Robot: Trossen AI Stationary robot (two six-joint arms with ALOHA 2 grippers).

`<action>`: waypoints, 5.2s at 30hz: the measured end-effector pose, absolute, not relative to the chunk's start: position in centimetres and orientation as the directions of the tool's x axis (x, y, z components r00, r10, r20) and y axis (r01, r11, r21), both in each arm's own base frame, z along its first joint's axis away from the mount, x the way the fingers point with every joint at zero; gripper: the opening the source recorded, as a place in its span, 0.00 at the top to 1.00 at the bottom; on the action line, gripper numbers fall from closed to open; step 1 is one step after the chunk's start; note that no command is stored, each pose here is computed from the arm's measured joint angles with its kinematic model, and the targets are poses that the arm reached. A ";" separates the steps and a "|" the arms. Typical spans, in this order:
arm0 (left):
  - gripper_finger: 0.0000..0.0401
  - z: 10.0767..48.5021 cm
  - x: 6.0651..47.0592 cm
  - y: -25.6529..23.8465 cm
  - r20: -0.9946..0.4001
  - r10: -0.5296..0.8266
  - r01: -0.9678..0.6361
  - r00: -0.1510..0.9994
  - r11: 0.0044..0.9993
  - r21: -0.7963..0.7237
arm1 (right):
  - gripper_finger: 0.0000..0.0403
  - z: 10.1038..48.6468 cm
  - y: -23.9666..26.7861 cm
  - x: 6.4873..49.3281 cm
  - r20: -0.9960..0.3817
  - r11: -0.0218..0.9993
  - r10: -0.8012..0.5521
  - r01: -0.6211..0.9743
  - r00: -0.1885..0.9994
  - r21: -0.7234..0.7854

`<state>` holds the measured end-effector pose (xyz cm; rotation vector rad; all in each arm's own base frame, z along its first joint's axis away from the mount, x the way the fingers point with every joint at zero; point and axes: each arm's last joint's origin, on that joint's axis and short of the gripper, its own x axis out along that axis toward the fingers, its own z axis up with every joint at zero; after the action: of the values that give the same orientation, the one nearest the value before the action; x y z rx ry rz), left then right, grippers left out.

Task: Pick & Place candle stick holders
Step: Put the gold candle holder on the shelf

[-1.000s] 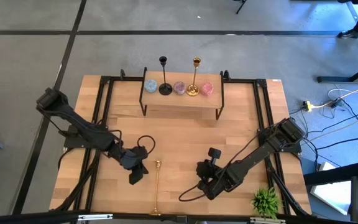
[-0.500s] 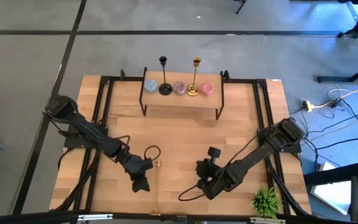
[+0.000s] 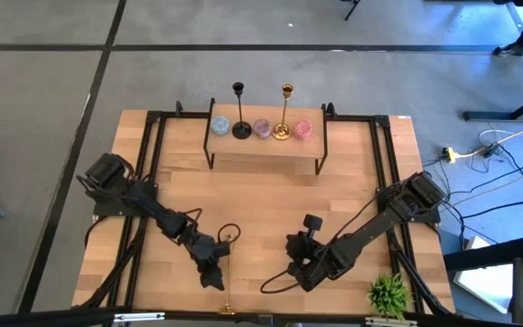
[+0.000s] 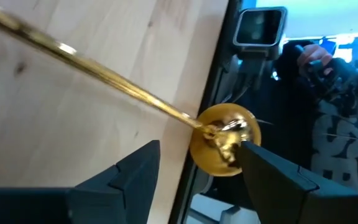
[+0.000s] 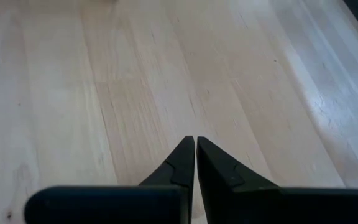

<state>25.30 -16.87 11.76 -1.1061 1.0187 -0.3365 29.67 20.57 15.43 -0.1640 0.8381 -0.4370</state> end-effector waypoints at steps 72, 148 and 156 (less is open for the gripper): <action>0.98 9.7 29.0 -13.5 -0.679 -0.459 -0.453 0.572 0.514 -0.729 | 0.95 15.5 20.7 30.0 -0.674 0.905 -0.425 0.296 0.605 -0.305; 0.47 14.6 34.7 -15.1 -0.818 -0.469 -0.826 0.333 0.274 -0.492 | 0.95 12.2 18.5 29.4 -0.654 0.901 -0.432 0.267 0.621 -0.342; 0.47 13.6 34.8 -14.6 -0.842 -0.450 -0.842 0.298 0.291 -0.454 | 0.95 12.1 18.5 29.4 -0.656 0.900 -0.434 0.272 0.618 -0.340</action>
<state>34.76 -14.60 13.58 -1.3377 1.3306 0.4038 29.37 18.45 12.13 -0.2160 0.8093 -0.4096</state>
